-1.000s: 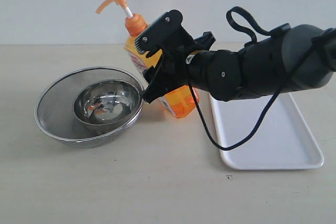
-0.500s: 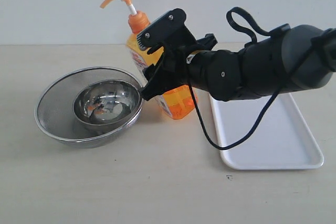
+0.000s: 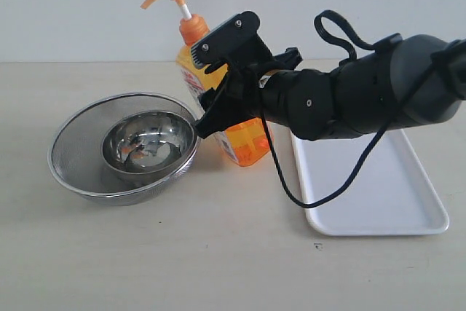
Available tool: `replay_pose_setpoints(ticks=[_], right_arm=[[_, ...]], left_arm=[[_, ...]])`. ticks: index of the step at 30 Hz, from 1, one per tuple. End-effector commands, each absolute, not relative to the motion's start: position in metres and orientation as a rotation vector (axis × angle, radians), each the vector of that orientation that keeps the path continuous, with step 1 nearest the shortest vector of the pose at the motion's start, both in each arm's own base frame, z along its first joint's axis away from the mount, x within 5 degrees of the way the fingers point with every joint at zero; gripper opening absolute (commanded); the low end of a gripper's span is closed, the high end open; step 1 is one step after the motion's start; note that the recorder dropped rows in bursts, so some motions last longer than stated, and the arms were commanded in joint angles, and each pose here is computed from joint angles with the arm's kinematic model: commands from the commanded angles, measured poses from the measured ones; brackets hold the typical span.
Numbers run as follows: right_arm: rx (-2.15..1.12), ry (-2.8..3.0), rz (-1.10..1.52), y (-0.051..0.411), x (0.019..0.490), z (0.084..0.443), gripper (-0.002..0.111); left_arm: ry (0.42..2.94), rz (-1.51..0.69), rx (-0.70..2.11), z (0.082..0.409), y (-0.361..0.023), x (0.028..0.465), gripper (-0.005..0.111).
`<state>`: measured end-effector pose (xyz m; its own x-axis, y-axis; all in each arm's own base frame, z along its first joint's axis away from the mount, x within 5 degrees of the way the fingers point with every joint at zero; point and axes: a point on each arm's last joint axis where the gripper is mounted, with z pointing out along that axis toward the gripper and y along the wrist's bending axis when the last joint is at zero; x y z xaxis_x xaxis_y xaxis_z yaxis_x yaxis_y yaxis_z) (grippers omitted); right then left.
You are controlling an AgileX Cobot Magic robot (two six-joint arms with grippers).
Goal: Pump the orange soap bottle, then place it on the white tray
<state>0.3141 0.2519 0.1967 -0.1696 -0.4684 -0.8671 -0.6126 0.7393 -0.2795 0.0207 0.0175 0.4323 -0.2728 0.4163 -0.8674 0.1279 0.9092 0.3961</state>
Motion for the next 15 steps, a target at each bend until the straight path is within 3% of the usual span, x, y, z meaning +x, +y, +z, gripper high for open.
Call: replay_pose_setpoints(ticks=[1,15], right_arm=[[-0.788,1.721,0.138,0.2516,0.3176,0.2110,0.000],[-0.722,1.676,0.136,0.2504,0.3203,0.2169,0.000]], left_arm=[[1.833,0.287,0.389,0.4319,0.0177,0.0203,0.005],[1.833,0.287,0.389,0.4319,0.0177,0.0203,0.005]])
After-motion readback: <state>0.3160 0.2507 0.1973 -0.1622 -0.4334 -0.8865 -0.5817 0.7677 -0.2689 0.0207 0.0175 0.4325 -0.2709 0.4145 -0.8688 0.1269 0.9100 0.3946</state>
